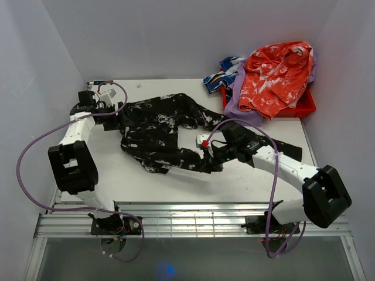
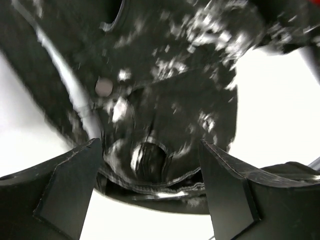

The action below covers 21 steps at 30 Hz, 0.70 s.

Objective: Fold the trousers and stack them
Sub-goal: Flatten the trousers out

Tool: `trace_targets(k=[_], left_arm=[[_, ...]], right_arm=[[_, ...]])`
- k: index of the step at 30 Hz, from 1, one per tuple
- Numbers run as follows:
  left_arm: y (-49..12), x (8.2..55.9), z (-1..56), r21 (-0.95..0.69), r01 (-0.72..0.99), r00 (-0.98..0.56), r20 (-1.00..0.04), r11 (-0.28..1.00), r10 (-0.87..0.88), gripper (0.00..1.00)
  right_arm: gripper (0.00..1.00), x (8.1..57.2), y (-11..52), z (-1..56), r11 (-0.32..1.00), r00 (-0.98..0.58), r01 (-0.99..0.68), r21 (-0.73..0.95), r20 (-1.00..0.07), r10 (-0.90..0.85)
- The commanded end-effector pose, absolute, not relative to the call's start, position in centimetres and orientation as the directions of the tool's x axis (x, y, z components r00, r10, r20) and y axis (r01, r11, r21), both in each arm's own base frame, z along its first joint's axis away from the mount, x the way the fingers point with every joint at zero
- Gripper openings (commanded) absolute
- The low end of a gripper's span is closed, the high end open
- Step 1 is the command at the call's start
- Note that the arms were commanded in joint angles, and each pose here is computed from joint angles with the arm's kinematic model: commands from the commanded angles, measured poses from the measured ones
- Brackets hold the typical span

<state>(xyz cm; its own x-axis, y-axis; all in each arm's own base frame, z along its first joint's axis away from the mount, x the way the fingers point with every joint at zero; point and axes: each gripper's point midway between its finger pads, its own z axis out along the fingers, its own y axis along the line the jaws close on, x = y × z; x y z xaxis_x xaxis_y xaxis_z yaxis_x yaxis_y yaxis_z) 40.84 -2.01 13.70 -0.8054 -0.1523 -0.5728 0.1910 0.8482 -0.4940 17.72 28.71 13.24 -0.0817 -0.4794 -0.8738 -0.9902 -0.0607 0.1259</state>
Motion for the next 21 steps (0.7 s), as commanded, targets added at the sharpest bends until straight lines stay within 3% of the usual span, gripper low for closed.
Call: trace_targets(k=[1, 11, 21], left_arm=[[-0.2, 38.9, 14.9, -0.365, 0.138, -0.786, -0.605, 0.921, -0.122, 0.88], [-1.3, 35.6, 12.6, -0.338, 0.132, -0.837, -0.542, 0.932, -0.078, 0.83], [-2.9, 34.9, 11.5, -0.372, 0.146, -0.852, -0.518, 0.917, -0.074, 0.66]], right_arm=[[0.08, 17.1, 29.8, 12.3, -0.112, -0.038, -0.988, 0.105, -0.873, -0.485], [0.08, 16.7, 32.5, 11.4, -0.165, -0.007, -0.981, 0.105, -0.861, -0.508], [0.08, 16.5, 34.8, 10.8, -0.203, 0.021, -0.974, 0.101, -0.851, -0.524]])
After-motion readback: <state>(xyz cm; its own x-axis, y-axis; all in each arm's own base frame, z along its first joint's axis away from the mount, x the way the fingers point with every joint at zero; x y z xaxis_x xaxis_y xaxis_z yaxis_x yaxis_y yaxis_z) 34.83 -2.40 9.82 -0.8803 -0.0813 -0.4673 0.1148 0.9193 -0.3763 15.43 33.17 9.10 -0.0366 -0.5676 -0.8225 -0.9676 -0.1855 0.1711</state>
